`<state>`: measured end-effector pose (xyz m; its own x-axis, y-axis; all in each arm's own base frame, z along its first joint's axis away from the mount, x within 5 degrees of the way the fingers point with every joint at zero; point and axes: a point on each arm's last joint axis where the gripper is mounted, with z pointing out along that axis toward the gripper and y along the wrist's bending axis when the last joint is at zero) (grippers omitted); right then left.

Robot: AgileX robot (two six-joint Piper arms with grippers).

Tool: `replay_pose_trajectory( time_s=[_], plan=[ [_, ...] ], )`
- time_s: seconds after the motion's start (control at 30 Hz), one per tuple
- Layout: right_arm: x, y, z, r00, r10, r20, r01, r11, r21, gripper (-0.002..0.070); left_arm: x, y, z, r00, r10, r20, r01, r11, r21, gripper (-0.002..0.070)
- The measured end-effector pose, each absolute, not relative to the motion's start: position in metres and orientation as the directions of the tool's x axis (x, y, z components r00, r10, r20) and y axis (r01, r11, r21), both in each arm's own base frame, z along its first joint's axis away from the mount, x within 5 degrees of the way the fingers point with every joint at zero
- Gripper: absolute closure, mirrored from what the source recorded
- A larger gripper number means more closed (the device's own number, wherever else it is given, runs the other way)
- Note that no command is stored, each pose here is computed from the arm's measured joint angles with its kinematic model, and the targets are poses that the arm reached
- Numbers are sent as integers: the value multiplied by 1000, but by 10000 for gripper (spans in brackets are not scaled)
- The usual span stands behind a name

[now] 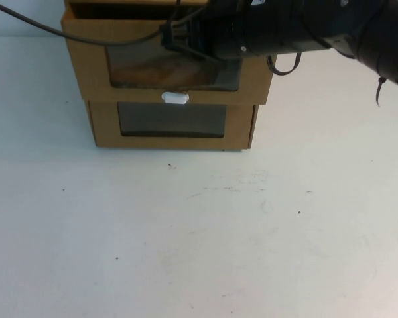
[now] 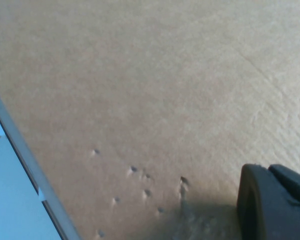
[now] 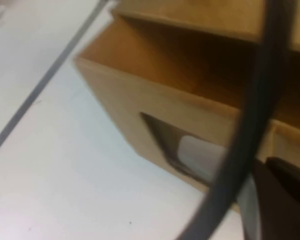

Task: Close the shoe box
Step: Close the shoe box with your right arm

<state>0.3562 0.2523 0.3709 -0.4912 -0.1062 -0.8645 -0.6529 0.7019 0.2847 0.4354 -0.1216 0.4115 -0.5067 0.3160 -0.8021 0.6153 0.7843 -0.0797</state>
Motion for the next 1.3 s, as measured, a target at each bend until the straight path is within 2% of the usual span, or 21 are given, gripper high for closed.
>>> replay_pose_trajectory(
  time_s=[0.83, 1.1, 1.2, 1.3],
  plan=[
    [411, 249, 344, -444, 65, -893, -539, 777, 325, 689, 436, -122, 412, -503, 314, -805, 615, 785, -78, 677],
    [407, 249, 344, -524, -21, -852, -584, 737, 341, 689, 433, -121, 417, -494, 314, -811, 616, 784, -72, 677],
    [392, 245, 354, -560, -96, -823, -623, 703, 342, 688, 420, -118, 435, -460, 318, -829, 622, 781, -46, 677],
    [369, 237, 379, -556, -168, -814, -668, 673, 317, 687, 394, -112, 466, -395, 334, -856, 628, 778, 14, 677]
  ],
)
